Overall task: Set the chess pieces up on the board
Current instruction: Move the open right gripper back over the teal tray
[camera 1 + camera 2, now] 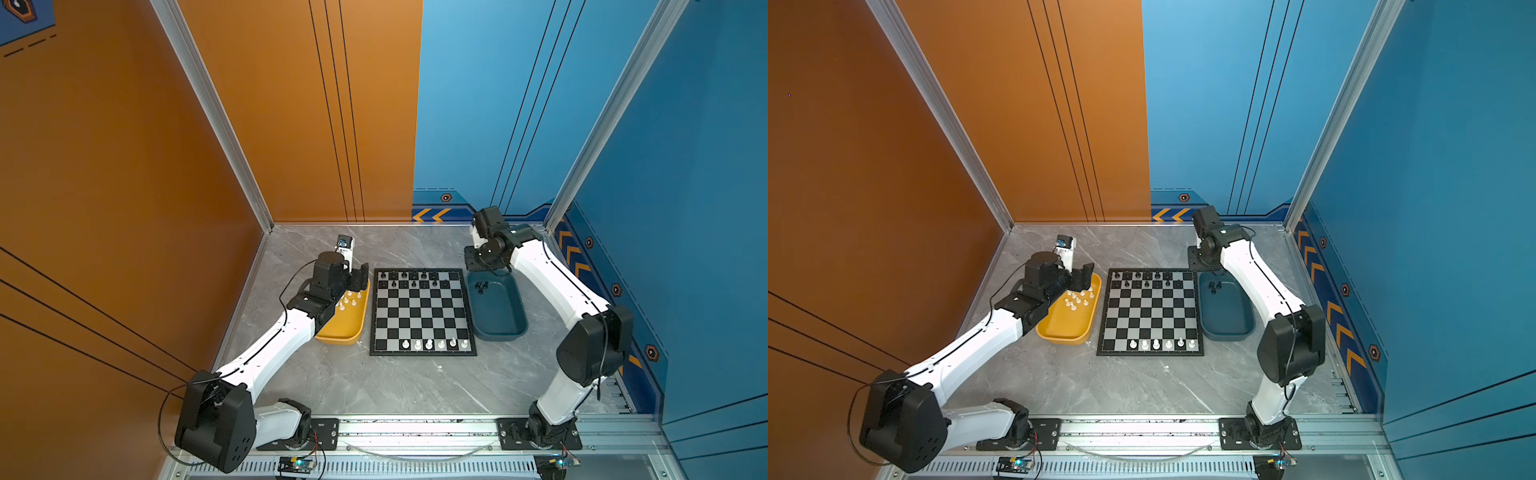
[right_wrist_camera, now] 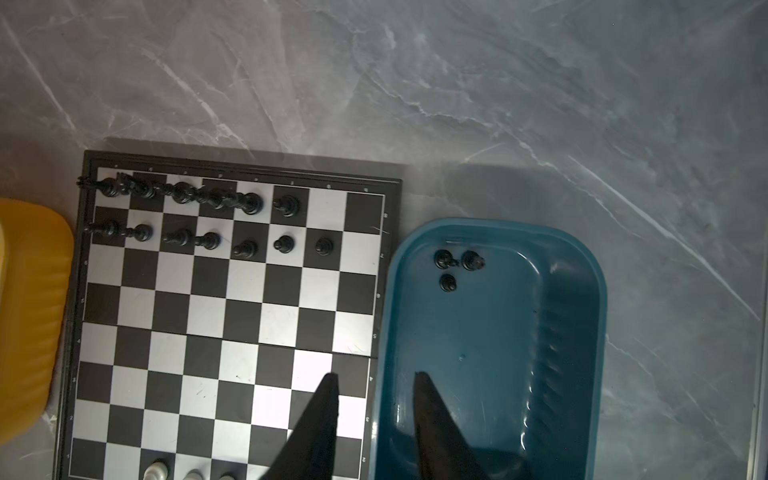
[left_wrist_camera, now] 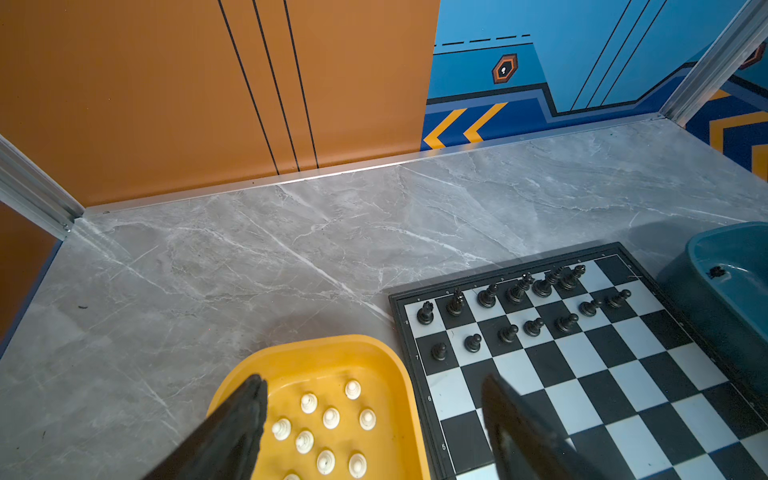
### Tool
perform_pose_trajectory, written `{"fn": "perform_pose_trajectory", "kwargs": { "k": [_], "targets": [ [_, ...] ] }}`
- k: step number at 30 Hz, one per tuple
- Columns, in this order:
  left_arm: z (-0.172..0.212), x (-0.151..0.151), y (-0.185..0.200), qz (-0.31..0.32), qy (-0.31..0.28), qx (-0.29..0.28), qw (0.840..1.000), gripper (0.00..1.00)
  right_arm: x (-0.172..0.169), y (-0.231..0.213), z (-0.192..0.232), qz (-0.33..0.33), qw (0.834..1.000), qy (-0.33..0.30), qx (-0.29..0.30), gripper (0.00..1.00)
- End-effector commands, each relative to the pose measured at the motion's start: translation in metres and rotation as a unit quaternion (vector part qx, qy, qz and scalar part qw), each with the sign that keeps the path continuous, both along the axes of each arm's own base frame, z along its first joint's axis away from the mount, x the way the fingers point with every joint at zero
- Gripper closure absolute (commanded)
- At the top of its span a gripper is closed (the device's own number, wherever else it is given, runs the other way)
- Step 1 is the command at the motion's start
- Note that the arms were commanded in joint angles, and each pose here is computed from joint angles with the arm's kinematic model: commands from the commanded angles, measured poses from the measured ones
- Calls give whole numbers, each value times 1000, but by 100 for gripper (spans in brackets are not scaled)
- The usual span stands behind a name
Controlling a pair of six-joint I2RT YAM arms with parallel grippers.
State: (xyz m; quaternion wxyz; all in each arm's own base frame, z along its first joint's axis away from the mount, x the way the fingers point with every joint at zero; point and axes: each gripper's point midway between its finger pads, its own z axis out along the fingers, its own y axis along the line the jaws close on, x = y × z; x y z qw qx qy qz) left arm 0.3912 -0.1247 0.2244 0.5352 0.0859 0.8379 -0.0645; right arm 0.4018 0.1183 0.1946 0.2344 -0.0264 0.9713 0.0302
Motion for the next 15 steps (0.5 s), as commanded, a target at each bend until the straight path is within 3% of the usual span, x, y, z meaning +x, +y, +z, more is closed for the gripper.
{"fn": "perform_pose_trajectory", "kwargs": {
  "k": [1,7,15],
  "targets": [
    [1,0,-6,-8,-2,-7,1000,18,-9,-34,-27,-42,999,25,-19,71],
    [3,0,-9,-10,-3,-12,1000,18,-16,-60,-70,-81,995,52,-4,73],
    [6,1,-16,-16,-1,-10,1000,18,0,-59,-107,-83,994,71,8,73]
  ]
}}
